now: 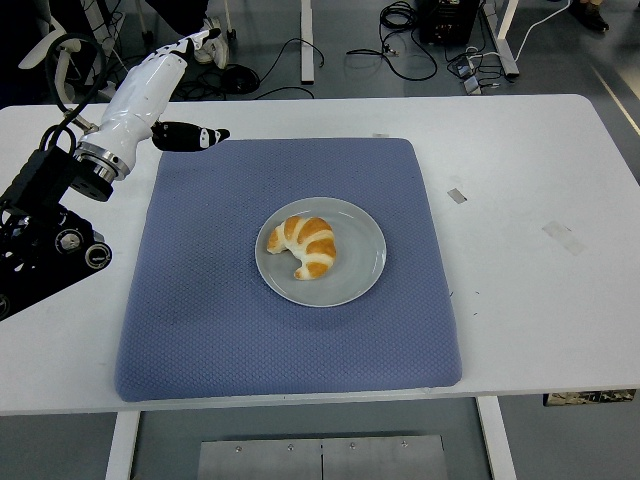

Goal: Place the bread on the table

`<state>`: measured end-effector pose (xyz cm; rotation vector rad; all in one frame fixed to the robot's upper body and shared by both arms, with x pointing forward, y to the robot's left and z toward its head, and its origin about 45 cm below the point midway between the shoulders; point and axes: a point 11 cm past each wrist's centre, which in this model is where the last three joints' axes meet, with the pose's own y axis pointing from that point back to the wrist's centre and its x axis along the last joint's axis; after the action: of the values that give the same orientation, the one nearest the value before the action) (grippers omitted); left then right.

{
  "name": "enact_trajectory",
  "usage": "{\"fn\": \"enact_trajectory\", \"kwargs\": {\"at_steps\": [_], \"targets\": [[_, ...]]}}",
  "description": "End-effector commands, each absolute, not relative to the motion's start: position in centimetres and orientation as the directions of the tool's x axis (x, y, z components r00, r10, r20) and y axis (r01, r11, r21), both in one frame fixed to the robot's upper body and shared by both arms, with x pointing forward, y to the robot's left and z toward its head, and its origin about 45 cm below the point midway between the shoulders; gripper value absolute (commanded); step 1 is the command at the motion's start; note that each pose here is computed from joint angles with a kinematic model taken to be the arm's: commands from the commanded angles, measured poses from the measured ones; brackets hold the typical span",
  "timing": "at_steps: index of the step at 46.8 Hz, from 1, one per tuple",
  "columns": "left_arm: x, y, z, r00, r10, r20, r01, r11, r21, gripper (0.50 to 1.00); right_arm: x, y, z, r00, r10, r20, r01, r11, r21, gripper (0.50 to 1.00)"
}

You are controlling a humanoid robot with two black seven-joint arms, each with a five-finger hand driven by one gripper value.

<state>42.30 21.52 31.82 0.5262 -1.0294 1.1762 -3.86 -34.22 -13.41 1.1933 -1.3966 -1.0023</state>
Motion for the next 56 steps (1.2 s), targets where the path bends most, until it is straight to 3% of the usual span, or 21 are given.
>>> {"fn": "enact_trajectory", "kwargs": {"at_steps": [1,9,32,56], "targets": [[42.3,21.1,31.5,0.079,0.467,0.881,-0.920,0.375,-0.116,0.987,-3.9,-34.2,-13.4,-0.011,-0.985,0.169,-0.155,0.169,0.973,1.000],[42.0,19.8,30.3,0.196,0.332,0.923,-0.880,0.474,0.016,0.931,-3.9,-34.2,-13.4,-0.011,-0.985,0.169,-0.155,0.169,0.973,1.000],[39.5,14.6,29.0,0.244,0.129,0.961,-0.763,0.637,0.109,0.931,-3.9,-34.2,-13.4,-0.011,-0.985,0.169,-0.155,0.169,0.973,1.000],[39.1,12.8,28.3,0.315,0.023,0.949,-0.714,0.664,0.221,0.931,-3.9,-34.2,-13.4,-0.011,-0.985,0.169,-0.155,0.169,0.973,1.000]]}}
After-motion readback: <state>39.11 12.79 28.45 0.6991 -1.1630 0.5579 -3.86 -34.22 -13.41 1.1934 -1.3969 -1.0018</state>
